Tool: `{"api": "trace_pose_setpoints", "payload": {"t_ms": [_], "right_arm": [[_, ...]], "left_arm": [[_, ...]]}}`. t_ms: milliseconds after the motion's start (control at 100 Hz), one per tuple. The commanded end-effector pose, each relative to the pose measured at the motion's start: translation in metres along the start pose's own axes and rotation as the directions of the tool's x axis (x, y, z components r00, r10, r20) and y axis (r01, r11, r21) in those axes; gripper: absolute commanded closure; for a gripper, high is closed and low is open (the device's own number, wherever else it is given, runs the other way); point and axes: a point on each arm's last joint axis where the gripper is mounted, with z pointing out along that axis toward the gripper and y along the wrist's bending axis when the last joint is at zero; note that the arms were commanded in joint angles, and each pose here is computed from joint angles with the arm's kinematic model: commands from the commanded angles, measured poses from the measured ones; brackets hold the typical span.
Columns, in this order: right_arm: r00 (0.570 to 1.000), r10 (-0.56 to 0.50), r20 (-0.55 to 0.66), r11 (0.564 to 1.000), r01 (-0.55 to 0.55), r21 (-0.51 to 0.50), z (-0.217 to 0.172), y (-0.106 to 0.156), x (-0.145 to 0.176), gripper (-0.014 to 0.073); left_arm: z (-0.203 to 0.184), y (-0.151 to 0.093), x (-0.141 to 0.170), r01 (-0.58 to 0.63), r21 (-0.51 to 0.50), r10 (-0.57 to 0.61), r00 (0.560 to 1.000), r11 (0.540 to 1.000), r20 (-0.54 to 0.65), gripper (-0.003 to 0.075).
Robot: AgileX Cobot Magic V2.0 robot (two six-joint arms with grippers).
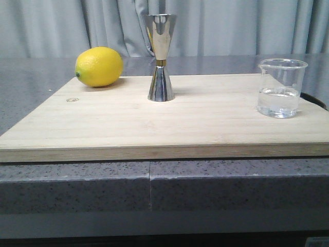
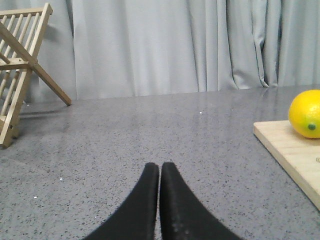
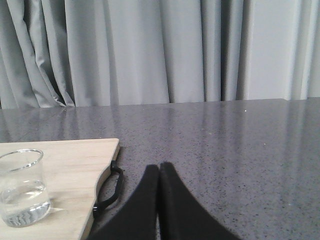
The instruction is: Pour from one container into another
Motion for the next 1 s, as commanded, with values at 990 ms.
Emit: {"api": "trace_pose_setpoints", "payload": {"t_ms": [990], "right_arm": [[0.994, 0.023, -0.11, 0.998, -0.029, -0.047, 0.024, 0.009, -0.145, 0.066]], "left_arm": [[0.019, 0.008, -0.146, 0.112, 0.047, -0.111, 0.994, 0.993, -0.01, 0.0741]]}}
